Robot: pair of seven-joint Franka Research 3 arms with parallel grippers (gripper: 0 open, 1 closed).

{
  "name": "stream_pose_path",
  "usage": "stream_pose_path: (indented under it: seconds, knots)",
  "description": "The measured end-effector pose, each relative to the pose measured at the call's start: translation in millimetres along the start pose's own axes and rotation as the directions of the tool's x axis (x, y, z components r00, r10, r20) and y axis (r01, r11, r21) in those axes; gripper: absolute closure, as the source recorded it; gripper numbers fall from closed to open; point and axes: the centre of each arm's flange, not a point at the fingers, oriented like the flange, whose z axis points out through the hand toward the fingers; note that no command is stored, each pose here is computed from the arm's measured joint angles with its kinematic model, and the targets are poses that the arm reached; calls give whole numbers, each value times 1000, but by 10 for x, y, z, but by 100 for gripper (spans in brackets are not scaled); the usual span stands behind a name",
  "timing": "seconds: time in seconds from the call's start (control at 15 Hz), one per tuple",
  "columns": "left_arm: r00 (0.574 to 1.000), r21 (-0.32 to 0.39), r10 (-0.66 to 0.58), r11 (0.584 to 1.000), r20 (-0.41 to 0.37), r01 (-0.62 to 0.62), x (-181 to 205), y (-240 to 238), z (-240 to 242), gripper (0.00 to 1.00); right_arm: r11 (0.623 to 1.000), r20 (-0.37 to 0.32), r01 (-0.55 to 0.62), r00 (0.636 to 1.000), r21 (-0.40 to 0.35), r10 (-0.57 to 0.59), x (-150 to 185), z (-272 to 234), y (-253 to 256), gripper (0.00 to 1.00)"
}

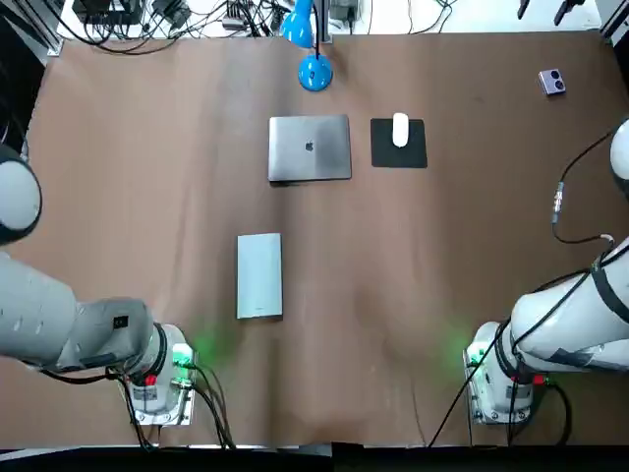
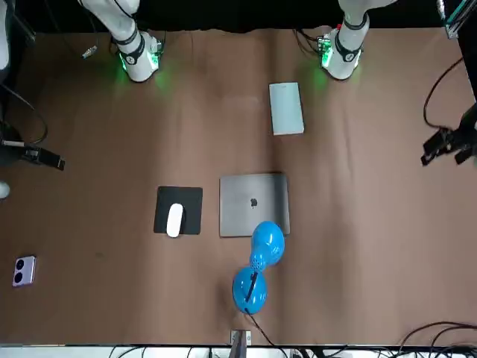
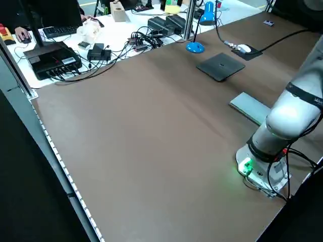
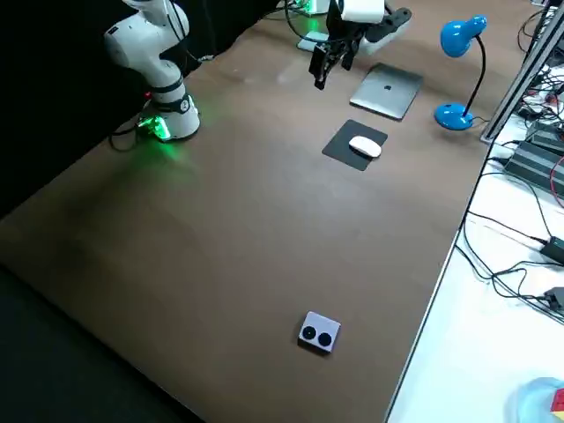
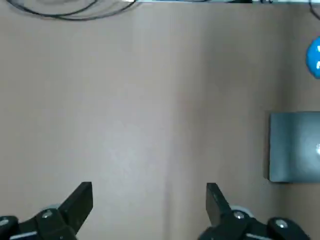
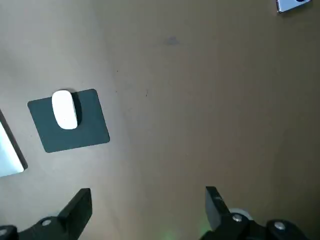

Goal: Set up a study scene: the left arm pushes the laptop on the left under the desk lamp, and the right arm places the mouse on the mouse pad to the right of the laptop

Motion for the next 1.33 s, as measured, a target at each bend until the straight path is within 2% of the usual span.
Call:
stream_pose_path:
  seconds: [0.2, 0.47, 0.8, 0.87, 1.07, 1.33]
  knots:
    - [998, 1, 55, 998, -31, -55, -151, 113, -324, 0, 1000, -17, 2, 1000, 3, -2, 27, -4, 1, 0]
    - [994, -1, 86, 996, -63, -86, -195, 339, -518, 0, 997, -72, 78, 994, 7, -78, 96, -14, -19, 0]
    - [1000, -7, -24, 1000, -19, 24, -238, 440, -470, 0, 996, -76, 94, 993, 4, -93, 37, -22, -30, 0]
    - [1000, -7, -22, 1000, -15, 22, -243, 435, -469, 0, 995, -86, 95, 992, 4, -94, 2, -36, -34, 0]
    - [995, -5, 96, 995, -13, -96, -246, 422, -476, 0, 995, -111, 103, 989, 0, -103, -137, -99, -38, 0]
    - [999, -5, 52, 999, -2, -52, -257, 386, -476, 0, 994, -133, 108, 985, -2, -107, -184, -183, -11, 0]
